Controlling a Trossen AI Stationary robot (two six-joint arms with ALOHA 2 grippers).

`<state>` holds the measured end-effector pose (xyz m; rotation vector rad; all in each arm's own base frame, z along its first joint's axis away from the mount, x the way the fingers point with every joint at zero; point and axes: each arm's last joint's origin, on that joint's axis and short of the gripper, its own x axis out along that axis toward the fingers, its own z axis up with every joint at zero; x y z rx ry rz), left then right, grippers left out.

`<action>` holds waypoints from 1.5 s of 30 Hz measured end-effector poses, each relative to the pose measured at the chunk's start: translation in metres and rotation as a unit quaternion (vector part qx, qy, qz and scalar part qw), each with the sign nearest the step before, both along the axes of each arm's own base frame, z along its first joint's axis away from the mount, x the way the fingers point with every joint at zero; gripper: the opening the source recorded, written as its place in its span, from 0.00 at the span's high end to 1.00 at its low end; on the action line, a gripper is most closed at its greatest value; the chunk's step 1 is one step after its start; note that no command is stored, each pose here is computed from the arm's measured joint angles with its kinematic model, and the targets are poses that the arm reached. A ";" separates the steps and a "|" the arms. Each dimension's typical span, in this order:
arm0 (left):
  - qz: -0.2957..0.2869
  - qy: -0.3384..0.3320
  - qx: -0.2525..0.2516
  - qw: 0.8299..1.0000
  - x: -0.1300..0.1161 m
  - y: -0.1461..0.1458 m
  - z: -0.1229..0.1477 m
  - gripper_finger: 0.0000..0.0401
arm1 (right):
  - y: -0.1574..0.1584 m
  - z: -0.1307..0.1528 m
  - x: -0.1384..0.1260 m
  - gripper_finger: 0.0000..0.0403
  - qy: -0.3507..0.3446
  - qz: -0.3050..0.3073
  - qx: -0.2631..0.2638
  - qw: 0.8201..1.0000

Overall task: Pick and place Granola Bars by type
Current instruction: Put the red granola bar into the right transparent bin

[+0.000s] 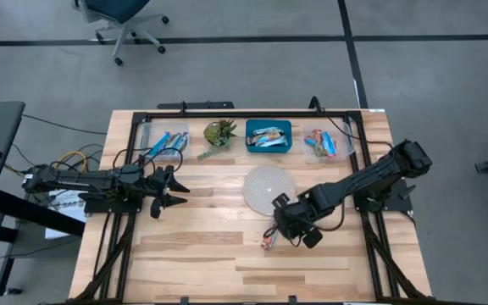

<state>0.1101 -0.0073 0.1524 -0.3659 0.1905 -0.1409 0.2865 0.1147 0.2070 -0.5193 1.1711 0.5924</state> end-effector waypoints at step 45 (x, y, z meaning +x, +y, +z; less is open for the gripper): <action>0.000 0.000 0.000 1.000 0.000 0.000 0.000 0.54 | 0.014 -0.068 0.057 0.72 0.032 0.052 -0.053 0.997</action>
